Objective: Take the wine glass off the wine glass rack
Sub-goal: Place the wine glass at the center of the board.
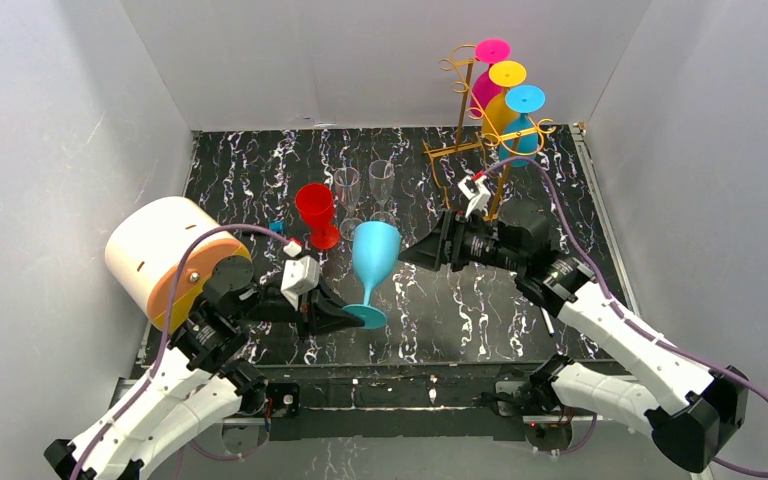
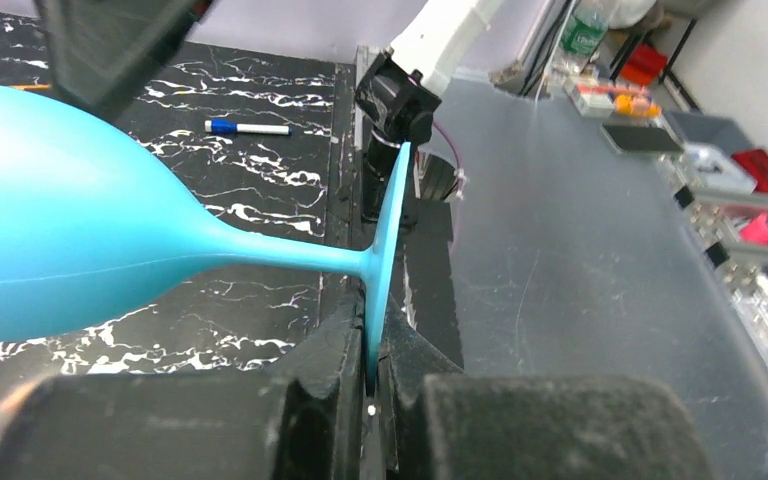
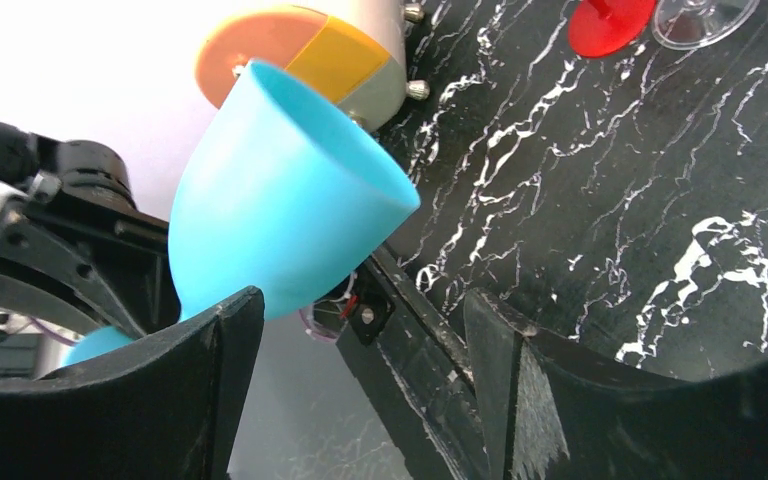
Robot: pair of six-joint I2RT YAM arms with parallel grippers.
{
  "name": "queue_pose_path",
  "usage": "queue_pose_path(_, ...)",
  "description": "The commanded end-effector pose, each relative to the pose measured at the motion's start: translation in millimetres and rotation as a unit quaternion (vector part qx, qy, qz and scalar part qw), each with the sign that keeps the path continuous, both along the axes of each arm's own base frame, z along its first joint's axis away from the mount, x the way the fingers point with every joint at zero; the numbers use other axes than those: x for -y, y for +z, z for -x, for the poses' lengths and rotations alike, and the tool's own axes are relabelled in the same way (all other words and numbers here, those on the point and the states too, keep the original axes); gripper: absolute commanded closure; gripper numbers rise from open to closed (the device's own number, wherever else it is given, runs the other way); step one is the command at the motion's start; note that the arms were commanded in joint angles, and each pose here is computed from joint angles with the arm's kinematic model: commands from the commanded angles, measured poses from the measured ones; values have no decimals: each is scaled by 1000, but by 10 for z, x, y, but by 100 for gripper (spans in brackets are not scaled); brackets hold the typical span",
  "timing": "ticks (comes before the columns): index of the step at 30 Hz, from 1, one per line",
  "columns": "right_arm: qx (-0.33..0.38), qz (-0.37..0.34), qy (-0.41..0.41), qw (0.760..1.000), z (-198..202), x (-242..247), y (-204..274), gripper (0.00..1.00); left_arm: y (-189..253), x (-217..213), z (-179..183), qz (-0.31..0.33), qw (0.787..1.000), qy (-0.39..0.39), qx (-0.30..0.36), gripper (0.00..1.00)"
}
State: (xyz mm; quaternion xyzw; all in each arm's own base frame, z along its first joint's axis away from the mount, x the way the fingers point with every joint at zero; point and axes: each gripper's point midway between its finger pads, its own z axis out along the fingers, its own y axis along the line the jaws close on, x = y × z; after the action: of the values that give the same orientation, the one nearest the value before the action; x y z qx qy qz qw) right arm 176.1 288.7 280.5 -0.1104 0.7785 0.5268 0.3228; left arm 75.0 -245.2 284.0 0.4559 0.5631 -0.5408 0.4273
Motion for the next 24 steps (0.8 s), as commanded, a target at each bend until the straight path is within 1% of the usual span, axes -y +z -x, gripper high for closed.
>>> queue_pose_path(1, 29, -75, 44, 996, -46, -5, 565, 19, -29, -80, 136, -6, 996, -40, 80, 100)
queue_pose_path(4, 33, -99, 63, 993, -129, 14, 709, 17, -60, -106, 180, -11, 994, -52, 93, 100)
queue_pose_path(7, 38, -94, 114, 988, -138, -66, 718, 16, -91, -106, 206, -15, 993, -66, 98, 100)
queue_pose_path(10, 19, -87, 160, 983, -128, -159, 668, 16, -117, -89, 227, -20, 991, -85, 101, 100)
queue_pose_path(13, -8, -83, 202, 976, -90, -213, 638, 20, -165, -81, 227, -30, 989, -99, 106, 100)
queue_pose_path(15, -14, -80, 226, 971, -59, -225, 624, 24, -160, -77, 221, -32, 988, -104, 113, 100)
queue_pose_path(19, -35, -75, 273, 958, 72, -200, 595, 30, -236, -79, 140, -53, 987, -91, 123, 100)
queue_pose_path(22, -56, -73, 306, 948, 162, -176, 560, 39, -281, -72, 66, -65, 986, -81, 134, 100)
queue_pose_path(24, -67, -77, 326, 940, 213, -157, 603, 42, -281, -57, -22, -73, 983, -69, 151, 100)
